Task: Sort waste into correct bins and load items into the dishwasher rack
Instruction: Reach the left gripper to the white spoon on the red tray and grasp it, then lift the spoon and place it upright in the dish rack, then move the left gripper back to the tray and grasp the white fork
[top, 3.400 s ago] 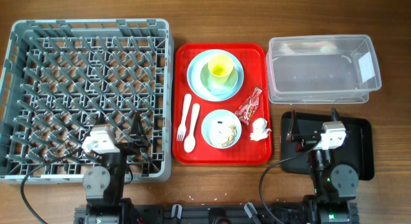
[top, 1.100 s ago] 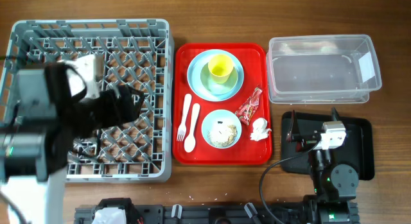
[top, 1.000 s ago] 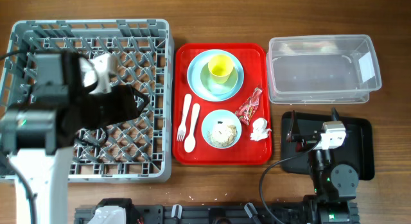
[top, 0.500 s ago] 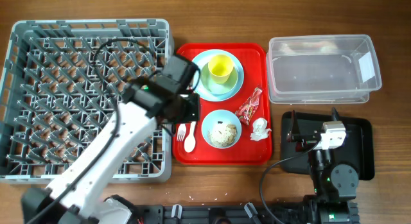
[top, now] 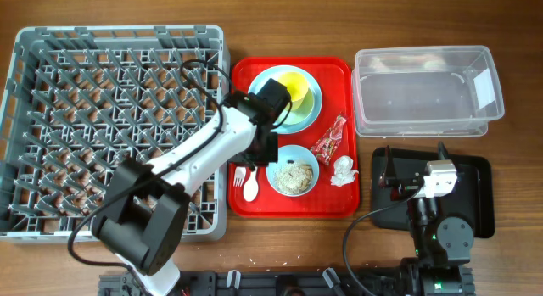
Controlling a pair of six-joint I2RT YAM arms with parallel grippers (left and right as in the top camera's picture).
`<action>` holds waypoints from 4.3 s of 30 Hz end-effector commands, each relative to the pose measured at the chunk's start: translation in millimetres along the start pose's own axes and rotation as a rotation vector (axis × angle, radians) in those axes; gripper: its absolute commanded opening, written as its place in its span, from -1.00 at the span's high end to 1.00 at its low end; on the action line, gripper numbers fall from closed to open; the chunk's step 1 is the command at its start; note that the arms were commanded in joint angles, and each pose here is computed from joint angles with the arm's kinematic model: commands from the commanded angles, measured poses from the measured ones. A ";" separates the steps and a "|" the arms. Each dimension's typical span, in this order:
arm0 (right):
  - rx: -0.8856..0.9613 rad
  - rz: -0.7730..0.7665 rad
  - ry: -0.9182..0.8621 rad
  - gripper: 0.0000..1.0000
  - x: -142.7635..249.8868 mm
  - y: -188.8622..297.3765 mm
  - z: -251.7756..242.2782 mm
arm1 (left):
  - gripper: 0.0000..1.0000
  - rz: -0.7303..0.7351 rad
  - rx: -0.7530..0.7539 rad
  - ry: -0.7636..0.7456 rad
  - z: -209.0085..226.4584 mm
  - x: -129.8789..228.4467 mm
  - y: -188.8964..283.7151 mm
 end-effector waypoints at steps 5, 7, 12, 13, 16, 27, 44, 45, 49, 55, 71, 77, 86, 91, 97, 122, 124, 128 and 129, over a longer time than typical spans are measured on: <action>-0.014 -0.011 0.002 -1.00 -1.2 0.3 1.6 | 0.66 0.000 -0.059 -0.010 0.0 3.0 -18.3; -0.014 -0.011 0.002 -1.00 -1.2 0.3 1.6 | 0.63 -0.002 -0.057 -0.022 -0.2 7.6 -27.3; -0.014 -0.011 0.002 -0.98 -1.2 0.3 1.6 | 0.59 0.018 -0.054 -0.097 5.4 15.3 -43.0; -0.014 -0.011 0.002 -1.00 -1.2 0.3 1.6 | 0.59 0.022 -0.043 -0.106 4.3 15.6 -43.0; -0.014 -0.011 0.002 -1.00 -1.2 0.3 1.5 | 0.59 0.023 -0.015 -0.156 1.1 15.0 -42.8; -0.014 -0.011 0.002 -1.00 -1.2 0.3 1.6 | 0.49 -0.008 -0.022 -0.143 3.4 14.5 -51.5; -0.014 -0.011 0.002 -1.00 -1.2 0.3 1.6 | 0.92 -0.312 -0.087 -0.101 -3.6 -23.0 72.1; -0.014 -0.011 0.002 -0.99 -1.2 0.3 1.6 | 0.92 -0.329 -0.095 -0.094 -1.3 -24.3 82.1; -0.014 -0.011 0.002 -1.00 -1.2 0.3 1.5 | 0.92 -0.358 -0.118 -0.019 26.7 -33.4 110.0; -0.014 -0.011 0.002 -1.00 -1.2 0.3 1.6 | 0.90 -0.266 -0.130 0.097 74.5 -52.9 105.4; -0.014 -0.011 0.002 -1.00 -1.2 0.3 1.5 | 0.89 -0.242 -0.162 0.105 93.7 -56.4 57.4; -0.014 -0.011 0.002 -1.00 -1.2 0.3 1.5 | 0.89 -0.260 -0.180 0.111 97.1 -55.6 39.0; -0.014 -0.011 0.002 -1.00 -1.2 0.3 1.6 | 0.85 -0.283 -0.196 0.114 99.7 -56.1 27.8; -0.014 -0.011 0.002 -1.00 -1.2 0.3 1.5 | 0.57 -0.311 -0.250 0.118 104.6 -58.0 29.8; -0.014 -0.011 0.002 -0.99 -1.2 0.3 1.5 | 0.38 -0.343 -0.277 0.124 106.2 -62.1 36.1; -0.014 -0.011 0.002 -1.00 -1.2 0.3 1.5 | 0.54 -0.200 0.006 0.053 22.4 -11.2 -2.1; -0.014 -0.011 0.002 -0.99 -1.2 0.3 1.5 | 0.54 -0.211 -0.005 0.053 21.3 -14.0 -7.0; -0.014 -0.011 0.002 -1.00 -1.2 0.3 1.6 | 0.55 -0.227 -0.011 0.054 17.9 -20.6 -17.0; -0.014 -0.011 0.002 -1.00 -1.2 0.3 1.5 | 0.55 -0.225 -0.014 0.051 16.7 -20.7 -19.7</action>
Point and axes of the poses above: each gripper's point midway between its finger pads, its own y axis back along the fingers, its own z axis along the line the jaws close on, x = y × z, the point moved 8 cm from there along y, back along the fingers, and after that the axes turned 8 degrees about y, right-handed, at the moved point
